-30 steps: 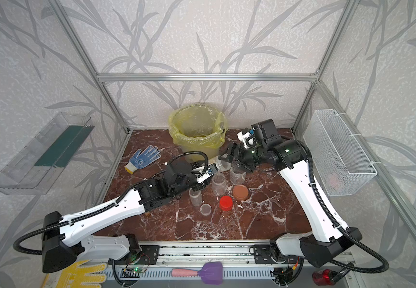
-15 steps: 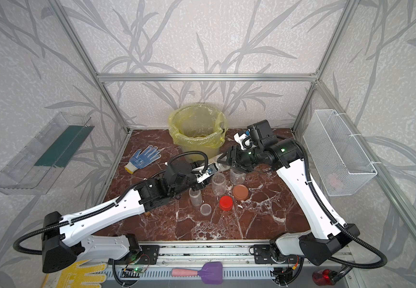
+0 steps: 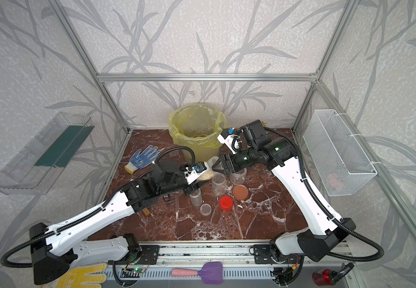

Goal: Empty expired oatmeal from jars
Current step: Unscrew the lid from the jar.

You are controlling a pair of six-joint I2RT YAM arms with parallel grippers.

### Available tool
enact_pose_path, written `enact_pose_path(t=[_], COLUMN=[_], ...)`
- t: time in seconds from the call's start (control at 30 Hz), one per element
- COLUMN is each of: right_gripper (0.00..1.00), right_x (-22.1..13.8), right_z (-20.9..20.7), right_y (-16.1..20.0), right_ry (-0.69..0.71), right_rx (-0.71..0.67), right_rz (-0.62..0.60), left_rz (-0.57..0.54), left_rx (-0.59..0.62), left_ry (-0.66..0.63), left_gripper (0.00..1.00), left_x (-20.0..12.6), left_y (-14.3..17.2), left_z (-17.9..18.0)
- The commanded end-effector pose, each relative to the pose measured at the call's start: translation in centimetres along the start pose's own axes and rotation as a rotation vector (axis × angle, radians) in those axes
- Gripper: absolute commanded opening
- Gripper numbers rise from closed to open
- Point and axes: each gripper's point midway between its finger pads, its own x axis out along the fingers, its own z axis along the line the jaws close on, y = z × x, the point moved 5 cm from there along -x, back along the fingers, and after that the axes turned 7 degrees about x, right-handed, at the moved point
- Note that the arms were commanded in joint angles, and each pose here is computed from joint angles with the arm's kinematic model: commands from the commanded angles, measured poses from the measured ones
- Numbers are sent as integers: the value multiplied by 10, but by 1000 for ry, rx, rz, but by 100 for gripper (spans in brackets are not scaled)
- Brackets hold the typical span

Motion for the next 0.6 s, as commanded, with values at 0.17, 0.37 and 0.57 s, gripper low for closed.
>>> enact_pose_path(t=[0.17, 0.37, 0.57], right_gripper=[12, 55, 67], right_x=[20, 10, -11], right_z=[-16, -10, -6], right_y=[21, 8, 10], right_ry=[16, 59, 99], right_rx=[-457, -641, -639], right_rz=[220, 75, 27], left_rz=[-173, -150, -112], left_rx=[-47, -50, -62], left_ry=[113, 62, 22], left_gripper=[0, 0, 0], left_x=[-7, -3, 6], left_y=[-25, -16, -8], left_z=[-5, 0, 6])
